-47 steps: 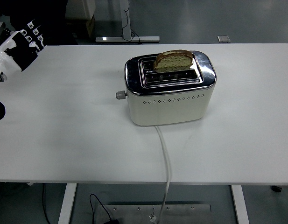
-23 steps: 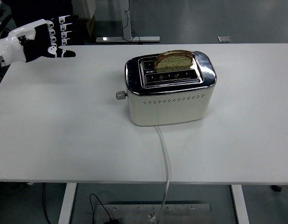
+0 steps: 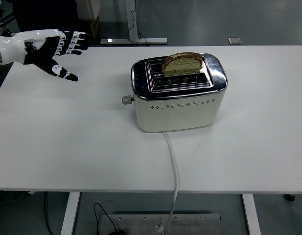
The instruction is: Press down toaster
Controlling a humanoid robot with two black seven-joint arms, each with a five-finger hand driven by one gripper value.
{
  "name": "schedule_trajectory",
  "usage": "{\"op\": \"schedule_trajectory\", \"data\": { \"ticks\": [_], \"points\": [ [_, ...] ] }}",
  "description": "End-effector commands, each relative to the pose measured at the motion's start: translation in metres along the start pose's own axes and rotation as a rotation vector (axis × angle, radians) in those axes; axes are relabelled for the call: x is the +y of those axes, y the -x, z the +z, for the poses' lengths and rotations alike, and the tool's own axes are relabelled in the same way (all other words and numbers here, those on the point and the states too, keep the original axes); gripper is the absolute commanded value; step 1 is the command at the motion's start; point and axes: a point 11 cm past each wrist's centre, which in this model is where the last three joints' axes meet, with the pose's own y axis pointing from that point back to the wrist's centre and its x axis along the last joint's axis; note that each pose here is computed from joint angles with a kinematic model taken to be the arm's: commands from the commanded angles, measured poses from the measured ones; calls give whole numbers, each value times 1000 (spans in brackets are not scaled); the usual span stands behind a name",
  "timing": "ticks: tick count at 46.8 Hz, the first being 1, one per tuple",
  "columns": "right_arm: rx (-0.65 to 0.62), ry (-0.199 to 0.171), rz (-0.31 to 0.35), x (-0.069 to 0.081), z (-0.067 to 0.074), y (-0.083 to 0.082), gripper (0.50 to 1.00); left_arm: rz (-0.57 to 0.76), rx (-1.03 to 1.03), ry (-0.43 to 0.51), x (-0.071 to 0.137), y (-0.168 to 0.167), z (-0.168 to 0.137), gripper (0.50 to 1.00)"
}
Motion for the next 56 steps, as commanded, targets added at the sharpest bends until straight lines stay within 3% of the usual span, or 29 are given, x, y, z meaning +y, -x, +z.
{"op": "schedule_trajectory", "data": {
  "ticks": [1,10,25,36,56],
  "points": [
    [1,1,0,0,0,0,998,-25,-37,5,-3,7,7,1000],
    [-1,1,0,0,0,0,998,-120,-131,22,-12,38,23,1000],
    [1,1,0,0,0,0,998,-174,-266,-69,-8,57,23,1000],
    [1,1,0,0,0,0,998,-163,-390,-191,6,51,1,1000],
    [-1,1,0,0,0,0,998,-171,-468,-228,2,53,-3,1000]
  ]
}}
